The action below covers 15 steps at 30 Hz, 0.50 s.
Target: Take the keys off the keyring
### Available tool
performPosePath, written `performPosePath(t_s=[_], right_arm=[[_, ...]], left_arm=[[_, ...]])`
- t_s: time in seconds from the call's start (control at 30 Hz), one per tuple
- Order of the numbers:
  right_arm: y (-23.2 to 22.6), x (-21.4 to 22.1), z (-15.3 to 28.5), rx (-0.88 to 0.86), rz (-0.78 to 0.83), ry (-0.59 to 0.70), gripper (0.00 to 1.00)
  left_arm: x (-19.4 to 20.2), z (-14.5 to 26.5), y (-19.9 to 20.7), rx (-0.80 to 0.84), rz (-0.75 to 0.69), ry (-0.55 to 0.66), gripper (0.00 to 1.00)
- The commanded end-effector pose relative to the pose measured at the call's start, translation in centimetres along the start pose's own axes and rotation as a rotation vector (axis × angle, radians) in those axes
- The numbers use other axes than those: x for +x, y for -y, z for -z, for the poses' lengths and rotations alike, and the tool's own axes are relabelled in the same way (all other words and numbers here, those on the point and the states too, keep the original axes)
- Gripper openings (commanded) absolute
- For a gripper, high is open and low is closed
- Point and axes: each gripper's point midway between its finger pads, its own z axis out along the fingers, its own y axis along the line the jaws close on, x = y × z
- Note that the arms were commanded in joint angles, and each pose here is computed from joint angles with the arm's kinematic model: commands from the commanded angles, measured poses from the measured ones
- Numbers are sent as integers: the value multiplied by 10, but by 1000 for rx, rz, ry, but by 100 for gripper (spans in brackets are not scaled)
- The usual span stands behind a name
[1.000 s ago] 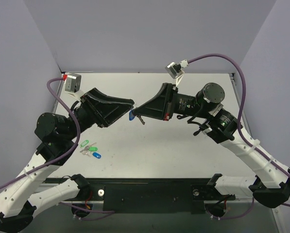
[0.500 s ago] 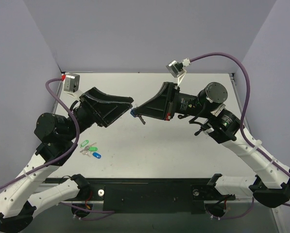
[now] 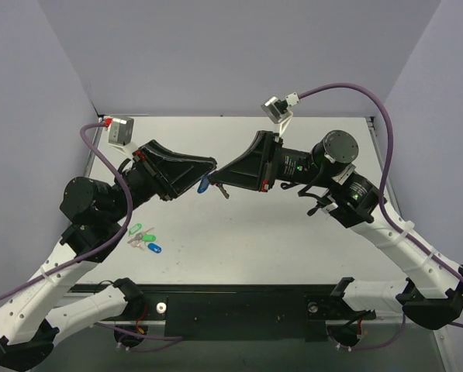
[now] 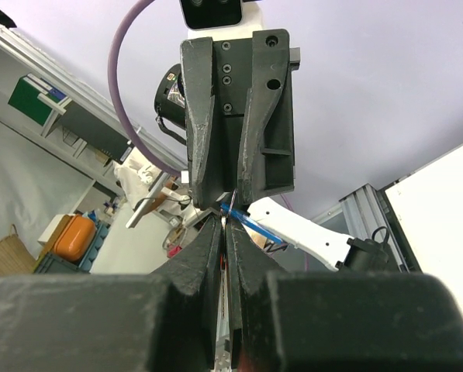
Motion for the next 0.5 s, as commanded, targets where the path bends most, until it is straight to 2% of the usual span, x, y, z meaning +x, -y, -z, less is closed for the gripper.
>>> performPosePath(t_s=[0.0,0.13,0.23,0.47], right_arm=[[-33,-18,0,-96,80,57,0],[-30,-17,-1,-96,75,61,0],[-29,-18,-1,-92,71,65,0],[-27,-17,-1,-85,65,63,0]], left_arm=[[-5,0,17,58,-15,5,30],[-2,-1,17,64,-7,-7,17],[-3,-1,17,65,-7,-7,0],[1,1,22,81,-21,-36,0]])
